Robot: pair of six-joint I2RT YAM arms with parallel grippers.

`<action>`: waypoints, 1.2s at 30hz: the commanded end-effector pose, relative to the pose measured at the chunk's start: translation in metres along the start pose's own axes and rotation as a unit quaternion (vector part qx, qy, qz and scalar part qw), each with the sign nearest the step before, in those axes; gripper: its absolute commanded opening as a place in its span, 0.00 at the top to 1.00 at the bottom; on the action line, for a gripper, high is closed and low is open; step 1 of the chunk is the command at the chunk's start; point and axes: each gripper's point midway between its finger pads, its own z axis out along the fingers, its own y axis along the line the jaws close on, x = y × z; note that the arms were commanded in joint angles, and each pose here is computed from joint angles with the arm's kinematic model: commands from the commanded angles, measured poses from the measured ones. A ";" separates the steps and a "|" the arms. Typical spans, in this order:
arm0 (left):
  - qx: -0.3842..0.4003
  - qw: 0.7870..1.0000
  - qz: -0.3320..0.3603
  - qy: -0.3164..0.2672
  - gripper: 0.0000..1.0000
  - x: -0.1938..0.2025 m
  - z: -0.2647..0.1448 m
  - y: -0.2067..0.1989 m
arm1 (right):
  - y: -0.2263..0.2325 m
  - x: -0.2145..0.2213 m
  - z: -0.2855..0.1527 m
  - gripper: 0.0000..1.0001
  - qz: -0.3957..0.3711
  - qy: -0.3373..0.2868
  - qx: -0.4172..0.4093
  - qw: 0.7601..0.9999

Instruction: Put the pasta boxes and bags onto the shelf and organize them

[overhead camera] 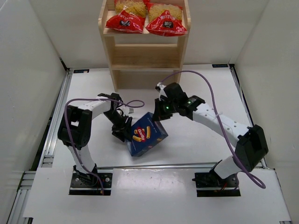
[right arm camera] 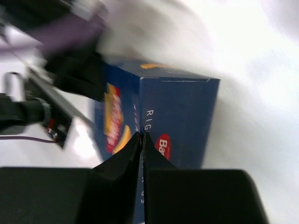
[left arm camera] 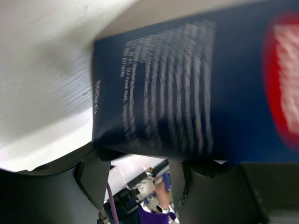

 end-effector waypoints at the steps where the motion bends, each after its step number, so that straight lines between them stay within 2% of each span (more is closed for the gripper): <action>1: -0.056 0.986 0.116 -0.109 0.42 -0.079 0.027 0.019 | 0.113 -0.033 0.000 1.00 -0.082 -0.036 -0.182 0.979; 8: -0.097 0.986 0.076 -0.114 0.39 -0.076 0.021 0.054 | 0.121 -0.030 0.000 1.00 -0.095 -0.024 -0.188 0.977; 16: -0.092 0.983 0.084 -0.135 0.39 -0.079 0.008 0.047 | 0.129 -0.037 -0.012 0.98 -0.110 -0.032 -0.193 0.974; 17: -0.092 0.983 0.084 -0.135 0.37 -0.079 0.008 0.047 | 0.131 -0.040 -0.016 0.90 -0.115 -0.034 -0.193 0.974; 18: -0.092 0.982 0.087 -0.140 0.37 -0.080 0.005 0.044 | 0.132 -0.045 -0.021 0.64 -0.126 -0.039 -0.187 0.974; 19: -0.092 0.981 0.090 -0.144 0.37 -0.080 0.002 0.042 | 0.139 -0.065 -0.036 0.52 -0.138 -0.068 -0.174 0.973; 20: -0.102 0.980 0.084 -0.148 0.37 -0.081 0.000 0.048 | 0.134 -0.064 -0.042 0.40 -0.137 -0.059 -0.151 0.977; 21: -0.107 0.979 0.082 -0.156 0.36 -0.083 -0.006 0.050 | 0.132 -0.071 -0.049 0.25 -0.134 -0.068 -0.131 0.980; 22: -0.111 0.977 0.085 -0.163 0.35 -0.084 -0.010 0.049 | 0.137 -0.088 -0.065 0.18 -0.124 -0.094 -0.113 0.981; 23: -0.117 0.975 0.079 -0.171 0.35 -0.085 -0.016 0.054 | 0.125 -0.084 -0.071 0.17 -0.099 -0.083 -0.074 0.989; 25: -0.125 0.970 0.077 -0.195 0.34 -0.091 -0.032 0.055 | 0.101 -0.097 -0.081 0.09 -0.018 -0.113 0.013 0.993; 26: -0.130 0.969 0.076 -0.197 0.34 -0.089 -0.035 0.055 | 0.087 -0.089 -0.089 0.00 0.021 -0.109 0.053 0.992; 27: -0.134 0.965 0.081 -0.208 0.34 -0.093 -0.042 0.052 | 0.076 -0.084 -0.097 0.00 0.057 -0.117 0.080 0.988; 28: -0.134 0.962 0.087 -0.220 0.32 -0.091 -0.051 0.046 | 0.062 -0.079 -0.098 0.00 0.130 -0.136 0.123 0.974; 30: -0.134 0.959 0.089 -0.232 0.32 -0.089 -0.061 0.042 | 0.035 -0.043 -0.090 0.00 0.192 -0.112 0.194 0.956; 32: -0.135 0.955 0.088 -0.248 0.31 -0.090 -0.071 0.041 | 0.043 -0.040 -0.088 0.00 0.214 -0.112 0.196 0.950; 33: -0.142 0.953 0.081 -0.253 0.31 -0.088 -0.077 0.045 | 0.031 -0.026 -0.080 0.00 0.226 -0.086 0.246 0.939; 34: -0.150 0.950 0.065 -0.267 0.30 -0.092 -0.089 0.055 | 0.028 -0.032 -0.078 0.00 0.257 -0.109 0.270 0.921; 36: -0.164 0.945 0.040 -0.279 0.30 -0.092 -0.100 0.073 | 0.042 -0.033 -0.064 0.00 0.283 -0.107 0.275 0.912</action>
